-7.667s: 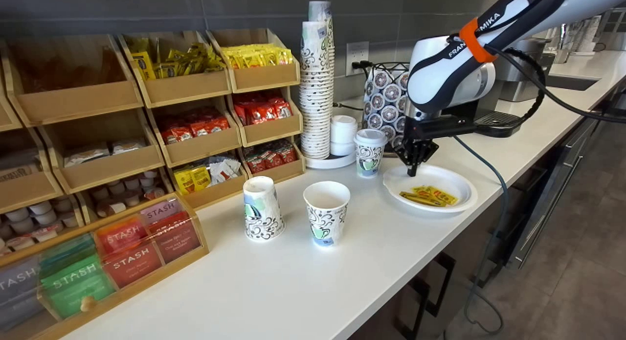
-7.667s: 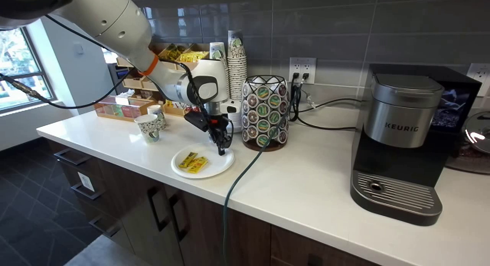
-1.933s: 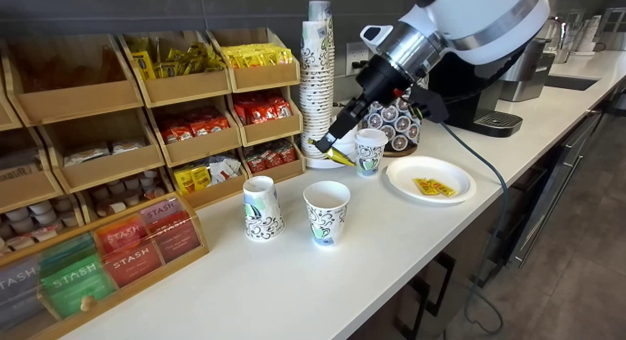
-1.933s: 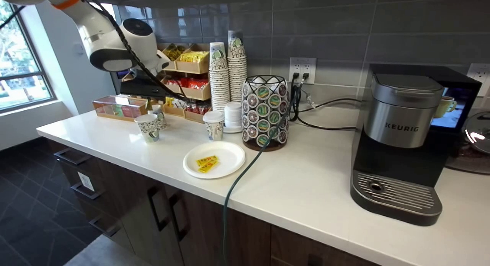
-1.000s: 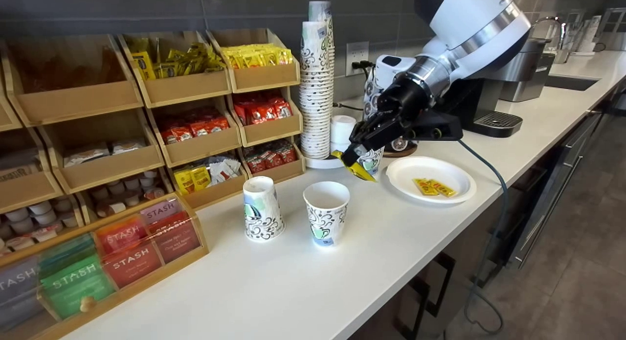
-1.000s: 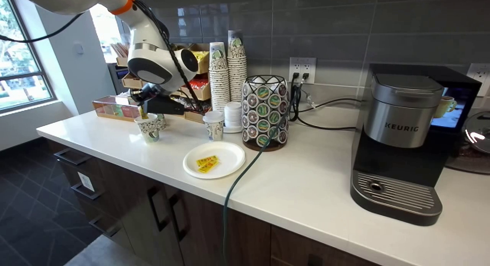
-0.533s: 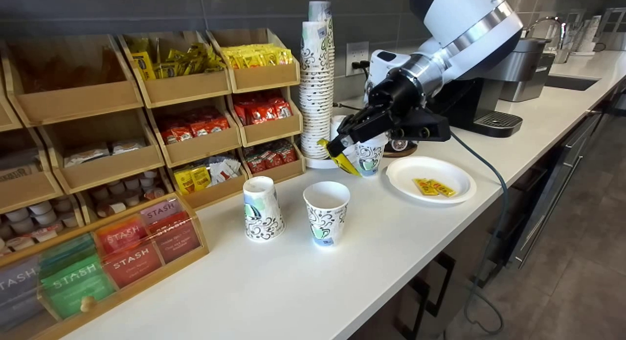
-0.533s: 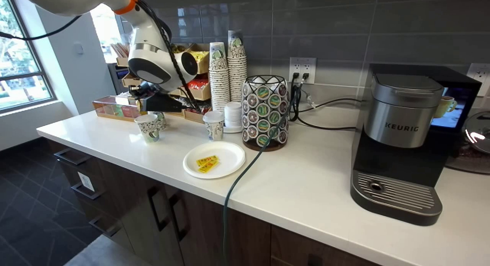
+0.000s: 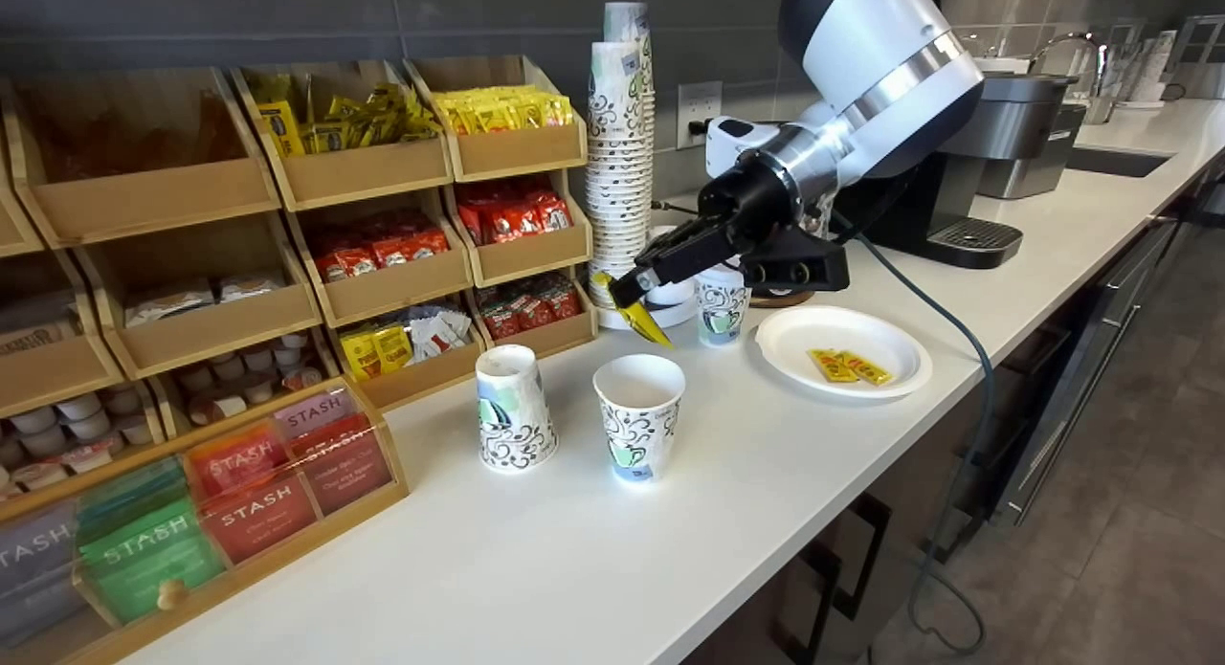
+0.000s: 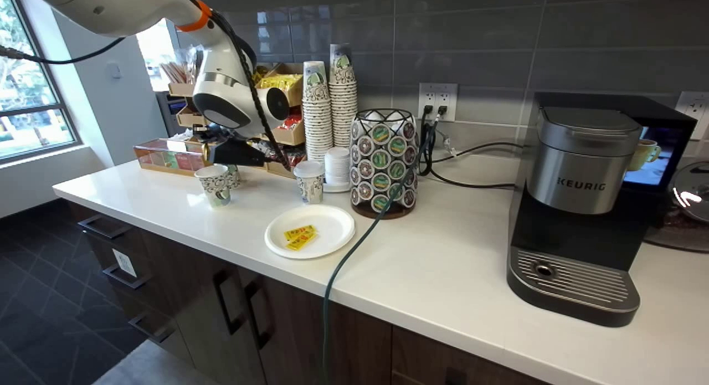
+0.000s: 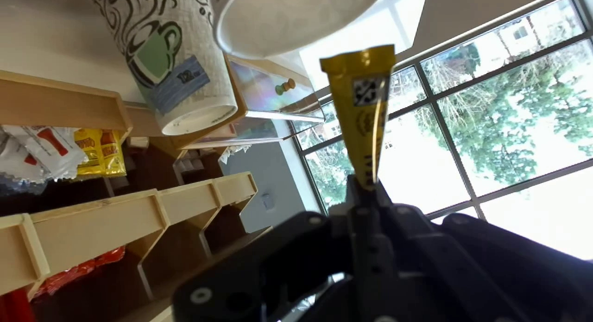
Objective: Remove the yellow sachet from the white plate and put it in the paper cup on the left
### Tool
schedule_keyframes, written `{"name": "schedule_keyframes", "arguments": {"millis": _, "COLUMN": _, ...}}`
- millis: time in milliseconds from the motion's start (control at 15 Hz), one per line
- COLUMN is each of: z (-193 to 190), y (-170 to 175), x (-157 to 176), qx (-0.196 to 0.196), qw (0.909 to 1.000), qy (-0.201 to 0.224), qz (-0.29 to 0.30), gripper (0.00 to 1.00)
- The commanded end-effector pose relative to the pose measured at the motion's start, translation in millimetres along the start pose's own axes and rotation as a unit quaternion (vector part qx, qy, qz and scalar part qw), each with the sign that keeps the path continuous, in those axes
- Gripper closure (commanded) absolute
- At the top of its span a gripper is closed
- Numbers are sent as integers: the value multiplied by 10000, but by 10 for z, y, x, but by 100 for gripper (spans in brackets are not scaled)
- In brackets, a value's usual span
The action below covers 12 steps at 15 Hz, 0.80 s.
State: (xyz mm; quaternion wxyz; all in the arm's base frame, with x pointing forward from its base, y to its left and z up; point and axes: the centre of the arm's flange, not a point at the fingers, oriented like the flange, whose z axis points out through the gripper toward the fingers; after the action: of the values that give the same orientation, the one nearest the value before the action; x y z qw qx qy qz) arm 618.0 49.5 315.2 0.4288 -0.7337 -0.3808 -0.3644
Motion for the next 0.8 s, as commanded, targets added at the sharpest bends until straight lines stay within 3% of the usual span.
{"name": "schedule_keyframes", "arguments": {"millis": 0, "z": 90, "y": 211, "x": -80, "qx": -141, "qw": 9998, "qy": 140, "qz": 65, "gripper": 99}}
{"name": "schedule_keyframes", "arguments": {"millis": 133, "z": 105, "y": 266, "x": -115, "qx": -151, "qw": 9998, "qy": 102, "qz": 103, "gripper": 99}}
{"name": "schedule_keyframes", "arguments": {"millis": 200, "z": 114, "y": 281, "x": -122, "qx": -123, "qw": 9998, "qy": 83, "qz": 112, "gripper": 73}}
{"name": "schedule_keyframes", "arguments": {"millis": 333, "z": 139, "y": 287, "x": -139, "qx": -93, "qw": 9999, "qy": 18, "qz": 119, "gripper": 67}}
{"name": "schedule_keyframes", "arguments": {"millis": 733, "z": 72, "y": 102, "x": -51, "qx": -153, "qw": 9997, "qy": -159, "qz": 65, "gripper": 20}}
